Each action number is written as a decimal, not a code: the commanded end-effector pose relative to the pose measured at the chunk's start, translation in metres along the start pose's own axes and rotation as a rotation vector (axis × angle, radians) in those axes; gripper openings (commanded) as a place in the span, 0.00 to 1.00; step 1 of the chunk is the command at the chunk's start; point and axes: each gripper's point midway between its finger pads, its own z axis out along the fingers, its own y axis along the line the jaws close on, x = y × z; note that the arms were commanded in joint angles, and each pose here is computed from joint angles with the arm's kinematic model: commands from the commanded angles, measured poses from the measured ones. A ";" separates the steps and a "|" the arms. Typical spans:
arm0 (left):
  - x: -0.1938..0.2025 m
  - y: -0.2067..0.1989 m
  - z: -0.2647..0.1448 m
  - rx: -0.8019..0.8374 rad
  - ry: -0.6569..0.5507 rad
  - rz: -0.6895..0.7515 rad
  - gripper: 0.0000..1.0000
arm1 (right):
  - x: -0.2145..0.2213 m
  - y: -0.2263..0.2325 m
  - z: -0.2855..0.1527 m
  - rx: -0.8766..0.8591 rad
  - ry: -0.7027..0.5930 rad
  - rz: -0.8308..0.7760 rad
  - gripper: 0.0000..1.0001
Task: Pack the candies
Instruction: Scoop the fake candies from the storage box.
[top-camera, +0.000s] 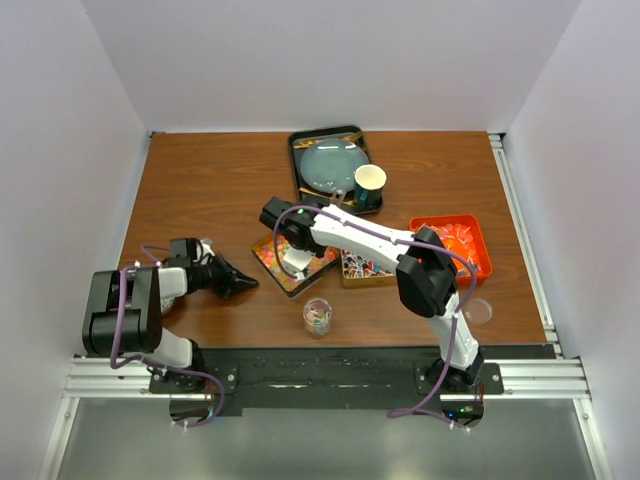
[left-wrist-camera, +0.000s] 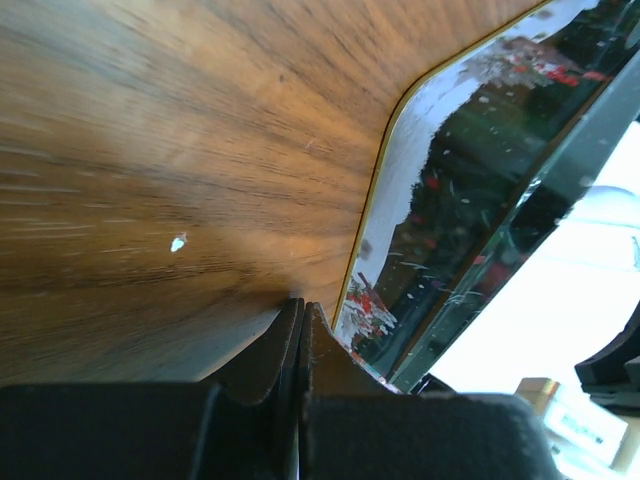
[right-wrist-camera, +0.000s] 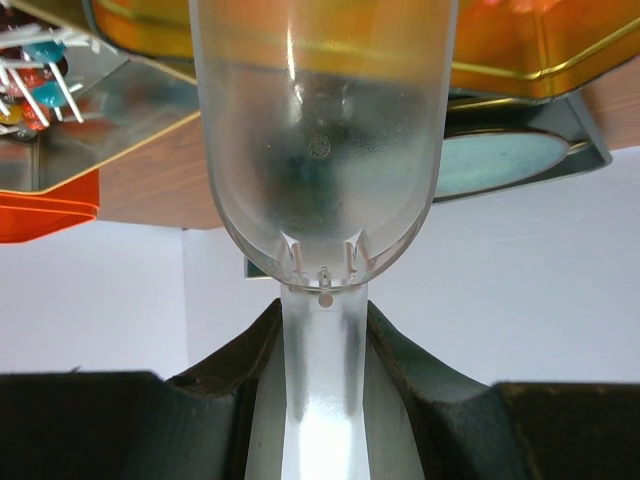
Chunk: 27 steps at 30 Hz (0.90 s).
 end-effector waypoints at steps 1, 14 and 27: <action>0.002 0.001 0.005 -0.003 0.003 0.023 0.00 | -0.010 0.008 -0.009 -0.035 0.023 -0.008 0.00; 0.012 0.004 0.010 -0.016 0.018 0.045 0.00 | -0.078 0.027 -0.007 -0.189 -0.191 0.161 0.00; 0.003 -0.015 0.006 0.024 -0.011 0.097 0.02 | -0.113 0.033 0.019 -0.323 -0.451 0.519 0.00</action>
